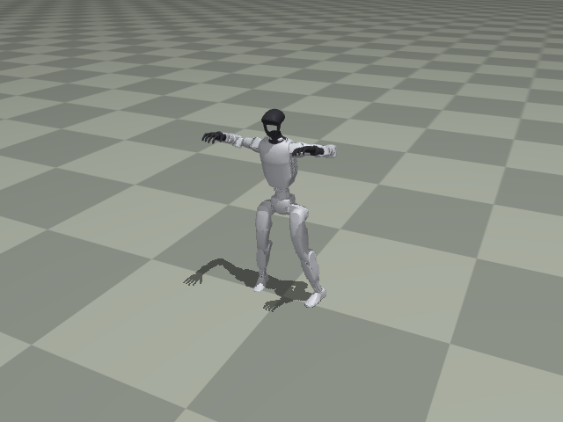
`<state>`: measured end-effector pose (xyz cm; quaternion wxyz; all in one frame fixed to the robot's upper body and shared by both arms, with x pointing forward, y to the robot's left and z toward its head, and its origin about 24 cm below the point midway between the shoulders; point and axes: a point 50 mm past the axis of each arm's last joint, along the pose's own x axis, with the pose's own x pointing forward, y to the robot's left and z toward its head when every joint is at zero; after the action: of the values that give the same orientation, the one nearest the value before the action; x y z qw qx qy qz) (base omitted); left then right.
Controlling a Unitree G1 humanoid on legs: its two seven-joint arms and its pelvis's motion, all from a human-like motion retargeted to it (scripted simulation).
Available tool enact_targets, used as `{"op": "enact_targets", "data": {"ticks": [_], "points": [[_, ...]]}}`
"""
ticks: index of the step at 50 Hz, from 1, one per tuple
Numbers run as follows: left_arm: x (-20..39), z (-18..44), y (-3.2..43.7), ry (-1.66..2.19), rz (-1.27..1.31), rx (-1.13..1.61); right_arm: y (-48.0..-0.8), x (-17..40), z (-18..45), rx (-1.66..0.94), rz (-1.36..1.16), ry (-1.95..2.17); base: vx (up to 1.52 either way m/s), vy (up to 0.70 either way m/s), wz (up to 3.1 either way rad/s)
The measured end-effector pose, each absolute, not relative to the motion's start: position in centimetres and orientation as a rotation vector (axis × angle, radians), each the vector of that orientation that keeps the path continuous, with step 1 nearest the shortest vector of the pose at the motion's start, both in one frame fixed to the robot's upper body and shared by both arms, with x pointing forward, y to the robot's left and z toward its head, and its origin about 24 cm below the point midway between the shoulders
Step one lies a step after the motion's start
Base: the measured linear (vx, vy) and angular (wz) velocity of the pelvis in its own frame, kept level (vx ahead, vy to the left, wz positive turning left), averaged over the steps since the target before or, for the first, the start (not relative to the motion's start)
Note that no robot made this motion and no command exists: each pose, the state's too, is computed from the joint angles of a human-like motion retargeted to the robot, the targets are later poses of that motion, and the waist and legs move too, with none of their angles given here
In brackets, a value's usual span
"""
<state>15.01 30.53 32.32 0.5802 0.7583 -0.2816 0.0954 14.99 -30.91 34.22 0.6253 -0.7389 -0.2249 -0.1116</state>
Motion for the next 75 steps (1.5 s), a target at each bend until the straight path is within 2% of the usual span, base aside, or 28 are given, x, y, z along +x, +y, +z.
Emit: {"op": "enact_targets", "data": {"ticks": [71,75], "points": [[15.0,32.5,30.2,-0.669,0.212,1.768,-30.5,15.4,34.4,-1.693,-0.245,-0.541,0.0,0.0,0.0],[15.2,32.1,29.5,-0.727,0.151,1.586,-30.3,15.2,33.9,-1.589,-0.265,-0.621,0.0,0.0,0.0]]}}
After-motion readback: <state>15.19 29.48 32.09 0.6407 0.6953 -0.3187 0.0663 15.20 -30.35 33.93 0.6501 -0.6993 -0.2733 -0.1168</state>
